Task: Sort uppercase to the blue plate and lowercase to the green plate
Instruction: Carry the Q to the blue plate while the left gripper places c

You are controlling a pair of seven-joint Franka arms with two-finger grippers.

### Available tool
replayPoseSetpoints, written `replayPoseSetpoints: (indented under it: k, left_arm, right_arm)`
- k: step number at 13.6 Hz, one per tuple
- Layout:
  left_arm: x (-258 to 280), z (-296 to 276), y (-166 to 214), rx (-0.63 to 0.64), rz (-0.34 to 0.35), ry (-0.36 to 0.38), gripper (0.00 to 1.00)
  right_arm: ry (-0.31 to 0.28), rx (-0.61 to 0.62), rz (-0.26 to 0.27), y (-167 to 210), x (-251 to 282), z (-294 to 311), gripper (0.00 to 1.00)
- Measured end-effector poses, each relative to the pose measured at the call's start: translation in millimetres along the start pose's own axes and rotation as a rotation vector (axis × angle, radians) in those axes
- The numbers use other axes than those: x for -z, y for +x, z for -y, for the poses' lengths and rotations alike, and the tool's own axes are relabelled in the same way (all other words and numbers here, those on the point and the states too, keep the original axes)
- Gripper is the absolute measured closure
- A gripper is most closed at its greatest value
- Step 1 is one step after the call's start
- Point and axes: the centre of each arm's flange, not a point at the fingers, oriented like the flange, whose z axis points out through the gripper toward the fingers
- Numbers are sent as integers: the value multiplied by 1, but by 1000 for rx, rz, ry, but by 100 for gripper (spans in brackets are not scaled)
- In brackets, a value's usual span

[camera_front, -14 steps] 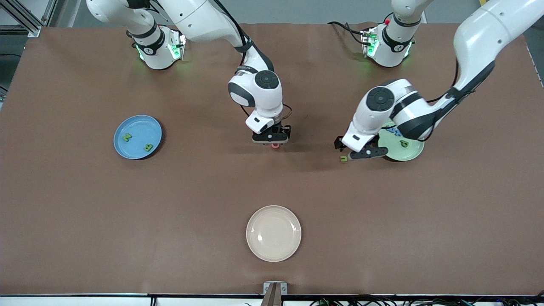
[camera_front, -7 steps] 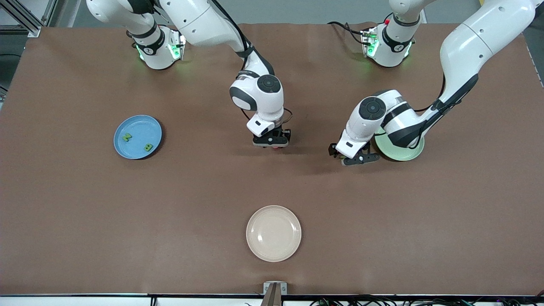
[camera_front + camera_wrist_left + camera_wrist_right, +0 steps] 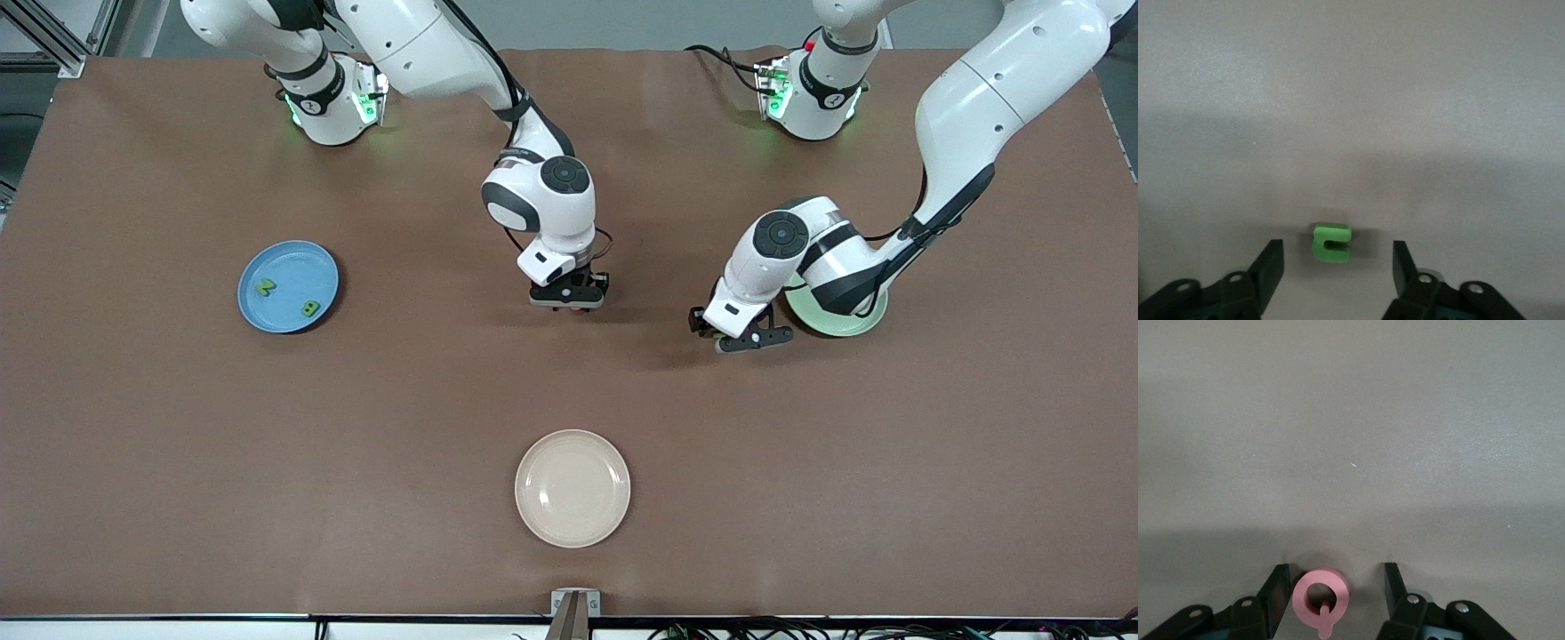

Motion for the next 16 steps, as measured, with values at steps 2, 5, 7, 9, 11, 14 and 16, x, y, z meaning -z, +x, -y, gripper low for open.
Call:
replayPoseSetpoints:
  k: [2, 5, 7, 9, 11, 14, 16]
  left_arm:
    - [-3, 1, 1, 2, -1, 0, 32]
    - [-14, 0, 1, -3, -5, 6, 35]
    - [-17, -1, 1, -5, -6, 7, 37]
    - [-16, -1, 3, -3, -10, 6, 52]
    - [-15, -1, 4, -2, -12, 5, 60]
    - [-13, 0, 6, 5, -16, 3, 72]
    - [-13, 2, 9, 12, -17, 3, 72]
  right_arm:
    - [0, -13, -2, -2, 0, 2, 36]
    - [3, -21, -3, -9, 2, 7, 36]
    - [4, -21, -3, -13, 3, 9, 36]
    - [3, -19, -3, -13, 3, 10, 37]
    - [-2, -10, -8, -13, 3, 10, 40]
    - [-4, 8, -21, -14, 5, 11, 52]
    - [-7, 7, -25, -12, 6, 11, 64]
